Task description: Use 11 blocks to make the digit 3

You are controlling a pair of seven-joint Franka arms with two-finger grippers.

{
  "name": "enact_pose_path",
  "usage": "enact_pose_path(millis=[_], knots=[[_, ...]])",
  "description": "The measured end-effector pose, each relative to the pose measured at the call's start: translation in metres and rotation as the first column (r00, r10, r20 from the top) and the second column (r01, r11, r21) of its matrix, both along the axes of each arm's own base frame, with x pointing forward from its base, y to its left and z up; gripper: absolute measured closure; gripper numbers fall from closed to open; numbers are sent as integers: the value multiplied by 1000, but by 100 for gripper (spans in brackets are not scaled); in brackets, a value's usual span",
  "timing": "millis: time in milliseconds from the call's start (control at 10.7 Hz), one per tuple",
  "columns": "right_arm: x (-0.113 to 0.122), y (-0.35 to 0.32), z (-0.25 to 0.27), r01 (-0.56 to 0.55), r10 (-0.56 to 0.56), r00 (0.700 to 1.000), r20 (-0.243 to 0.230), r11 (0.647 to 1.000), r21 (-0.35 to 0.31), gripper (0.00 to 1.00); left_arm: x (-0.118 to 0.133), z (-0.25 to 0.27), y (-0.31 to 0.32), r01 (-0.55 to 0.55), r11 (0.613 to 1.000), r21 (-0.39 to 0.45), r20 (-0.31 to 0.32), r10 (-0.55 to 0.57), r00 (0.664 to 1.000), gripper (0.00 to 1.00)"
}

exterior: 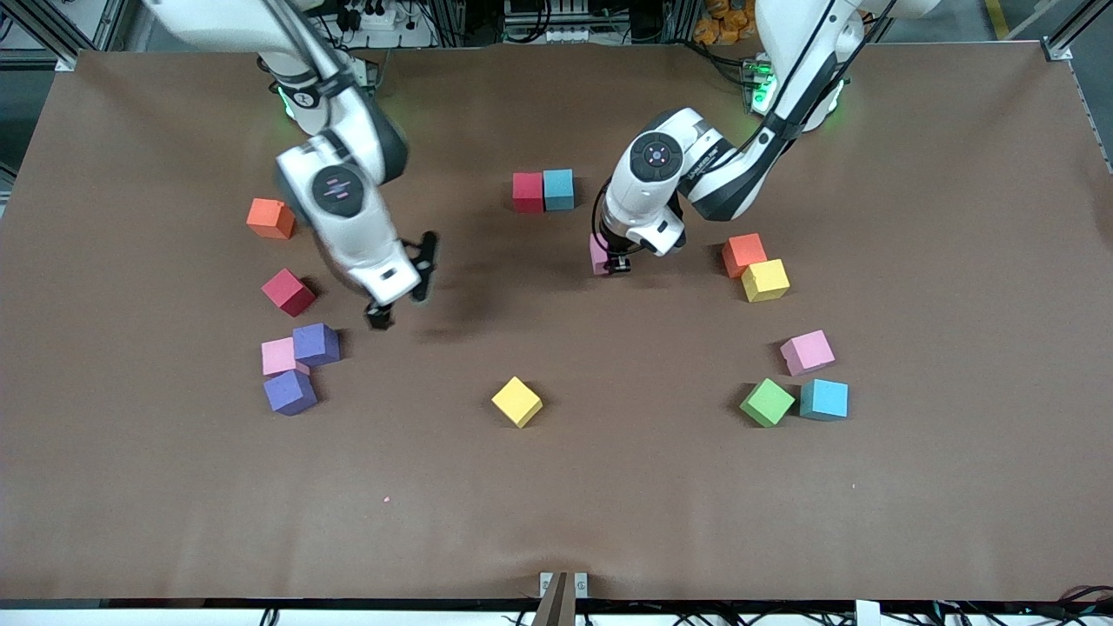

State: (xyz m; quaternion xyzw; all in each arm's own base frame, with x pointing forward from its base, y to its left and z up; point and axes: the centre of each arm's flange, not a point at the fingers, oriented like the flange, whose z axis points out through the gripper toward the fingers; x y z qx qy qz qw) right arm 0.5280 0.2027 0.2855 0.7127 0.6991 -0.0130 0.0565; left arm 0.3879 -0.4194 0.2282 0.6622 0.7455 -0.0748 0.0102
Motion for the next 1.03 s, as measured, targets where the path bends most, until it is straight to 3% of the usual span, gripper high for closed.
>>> enact_pose_path(millis=[187, 374, 560, 1027], knots=[[31, -73, 5, -125, 125, 992, -11, 992, -8, 0, -17, -2, 5, 12, 1000, 12, -3, -12, 1000, 42], [37, -105, -4, -179, 179, 983, -36, 984, -7, 0, -34, 7, 6, 28, 999, 21, 7, -28, 1000, 42], [34, -113, -11, -218, 217, 974, -58, 976, -5, 0, -54, 8, -1, 27, 999, 24, -1, -27, 1000, 42], [12, -121, -47, -235, 236, 971, -32, 972, 25, 0, -84, -8, -4, 15, 1000, -19, 7, -15, 1000, 42]])
